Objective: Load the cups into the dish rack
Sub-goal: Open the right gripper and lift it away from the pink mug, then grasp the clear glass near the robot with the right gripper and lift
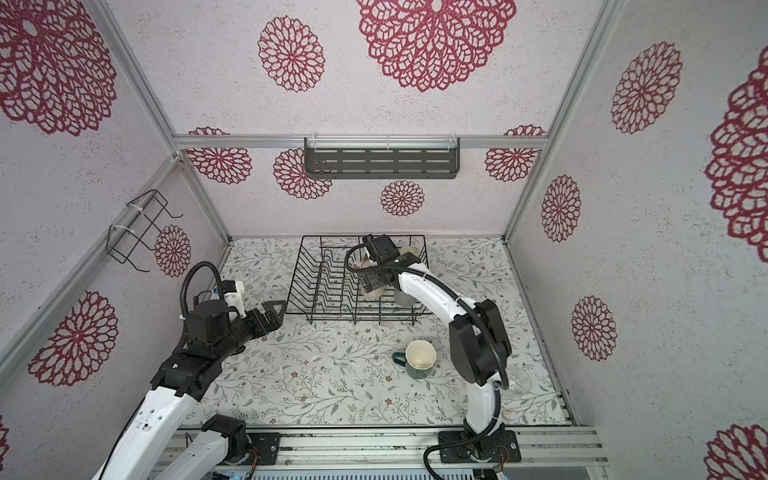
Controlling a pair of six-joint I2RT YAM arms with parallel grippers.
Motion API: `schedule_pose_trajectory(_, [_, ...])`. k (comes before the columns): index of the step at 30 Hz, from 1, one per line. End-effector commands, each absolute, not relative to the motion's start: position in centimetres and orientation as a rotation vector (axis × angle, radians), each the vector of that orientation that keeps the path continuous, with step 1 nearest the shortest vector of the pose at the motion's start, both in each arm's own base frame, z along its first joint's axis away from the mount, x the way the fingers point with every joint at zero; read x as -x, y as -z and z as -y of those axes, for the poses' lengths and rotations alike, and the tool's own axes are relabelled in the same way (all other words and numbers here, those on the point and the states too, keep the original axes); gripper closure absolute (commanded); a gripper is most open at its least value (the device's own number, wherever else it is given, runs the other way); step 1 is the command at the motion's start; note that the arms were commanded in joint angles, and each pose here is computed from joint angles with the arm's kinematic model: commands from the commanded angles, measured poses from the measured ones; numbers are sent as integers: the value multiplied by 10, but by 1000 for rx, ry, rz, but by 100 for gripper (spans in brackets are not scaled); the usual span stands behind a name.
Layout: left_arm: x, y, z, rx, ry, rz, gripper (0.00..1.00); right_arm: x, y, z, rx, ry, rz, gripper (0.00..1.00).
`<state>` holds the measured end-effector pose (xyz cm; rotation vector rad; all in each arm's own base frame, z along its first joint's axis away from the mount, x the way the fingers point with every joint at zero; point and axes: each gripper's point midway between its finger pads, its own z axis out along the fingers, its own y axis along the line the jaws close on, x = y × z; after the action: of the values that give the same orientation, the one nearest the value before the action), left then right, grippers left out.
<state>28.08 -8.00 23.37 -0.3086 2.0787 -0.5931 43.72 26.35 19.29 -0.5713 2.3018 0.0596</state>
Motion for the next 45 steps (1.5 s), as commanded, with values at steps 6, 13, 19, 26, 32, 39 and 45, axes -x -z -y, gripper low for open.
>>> schedule_pose_trajectory(6, [-281,-273,122,100,803,-2006,3,-407,-275,-191,112,-99,-2046,1])
schedule_pose_trajectory(13, [-280,-267,171,-119,747,-2072,3,-354,-252,-73,-382,6,-1932,1])
schedule_pose_trajectory(19, [-289,-251,193,-181,706,-2136,2,-305,-209,-3,-771,147,-1978,1])
schedule_pose_trajectory(26, [-294,-238,211,-236,695,-2157,3,-249,-170,73,-1197,246,-1980,1])
schedule_pose_trajectory(32, [-290,-234,230,-321,733,-2156,3,-211,-141,107,-1426,292,-2026,1])
schedule_pose_trajectory(39, [-289,-222,241,-362,725,-2189,3,-190,-116,116,-1550,275,-2030,3])
schedule_pose_trajectory(45, [-287,-220,243,-376,722,-2194,3,-191,-88,101,-1577,196,-2120,10])
